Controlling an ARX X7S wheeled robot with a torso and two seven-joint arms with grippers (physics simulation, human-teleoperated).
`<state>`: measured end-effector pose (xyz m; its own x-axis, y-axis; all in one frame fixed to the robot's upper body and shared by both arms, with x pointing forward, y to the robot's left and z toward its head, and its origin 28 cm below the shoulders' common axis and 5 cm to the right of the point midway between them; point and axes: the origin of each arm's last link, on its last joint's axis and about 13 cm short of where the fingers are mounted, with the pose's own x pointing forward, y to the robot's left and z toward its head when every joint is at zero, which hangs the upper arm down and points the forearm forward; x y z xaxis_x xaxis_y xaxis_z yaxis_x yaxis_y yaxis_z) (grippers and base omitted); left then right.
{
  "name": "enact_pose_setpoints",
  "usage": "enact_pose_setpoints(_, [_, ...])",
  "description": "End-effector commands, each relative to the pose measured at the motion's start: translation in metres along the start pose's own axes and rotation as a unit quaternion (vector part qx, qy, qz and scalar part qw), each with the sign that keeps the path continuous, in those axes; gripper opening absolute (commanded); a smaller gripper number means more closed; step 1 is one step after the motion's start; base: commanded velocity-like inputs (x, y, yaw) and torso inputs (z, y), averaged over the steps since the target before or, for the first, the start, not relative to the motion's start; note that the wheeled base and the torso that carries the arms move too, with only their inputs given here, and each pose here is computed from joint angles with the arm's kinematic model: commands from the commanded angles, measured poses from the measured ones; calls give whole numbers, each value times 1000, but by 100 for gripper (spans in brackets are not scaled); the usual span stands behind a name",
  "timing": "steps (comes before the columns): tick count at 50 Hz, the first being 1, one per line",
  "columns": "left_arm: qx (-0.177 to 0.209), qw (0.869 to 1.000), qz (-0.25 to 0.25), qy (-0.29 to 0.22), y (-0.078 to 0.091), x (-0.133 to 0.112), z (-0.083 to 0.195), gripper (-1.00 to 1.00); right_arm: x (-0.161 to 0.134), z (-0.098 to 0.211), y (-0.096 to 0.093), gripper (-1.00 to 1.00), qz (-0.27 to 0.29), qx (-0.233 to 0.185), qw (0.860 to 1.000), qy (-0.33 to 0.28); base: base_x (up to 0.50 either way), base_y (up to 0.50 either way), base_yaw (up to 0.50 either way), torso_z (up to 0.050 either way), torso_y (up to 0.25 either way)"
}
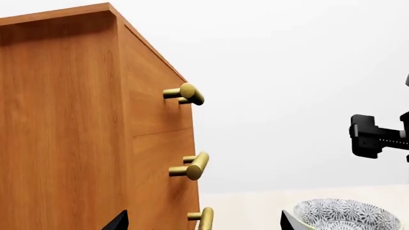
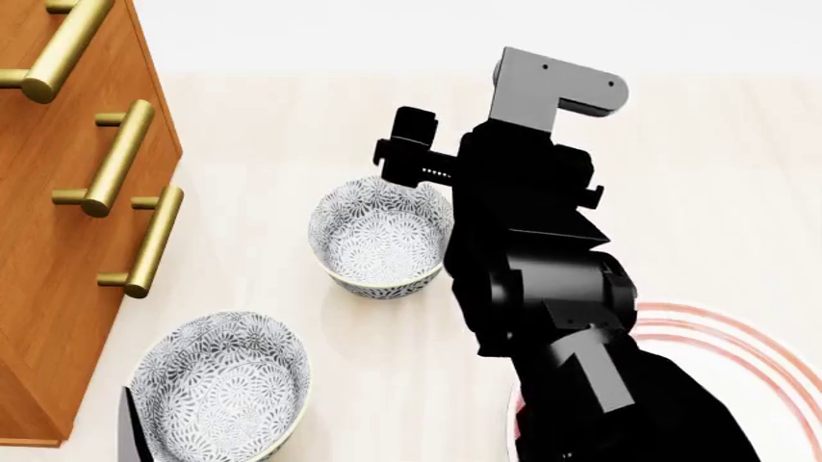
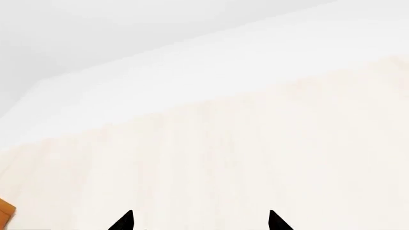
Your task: Pick up the bowl and put it in the front on the plate.
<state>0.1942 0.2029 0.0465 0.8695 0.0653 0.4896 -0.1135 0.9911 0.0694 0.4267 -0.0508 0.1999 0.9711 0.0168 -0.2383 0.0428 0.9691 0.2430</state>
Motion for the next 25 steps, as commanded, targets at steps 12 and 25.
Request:
enact_pose_setpoints(12, [0,1000,-2,11,0,0,-2,100,-4,-17,3,100,5,27,1000,14,0,0,0,0,0])
enact_pose_setpoints(25, [0,1000,-4,13,-1,0,-3,100,-7,-23,2,100,10,24,999,22,0,0,0,0,0])
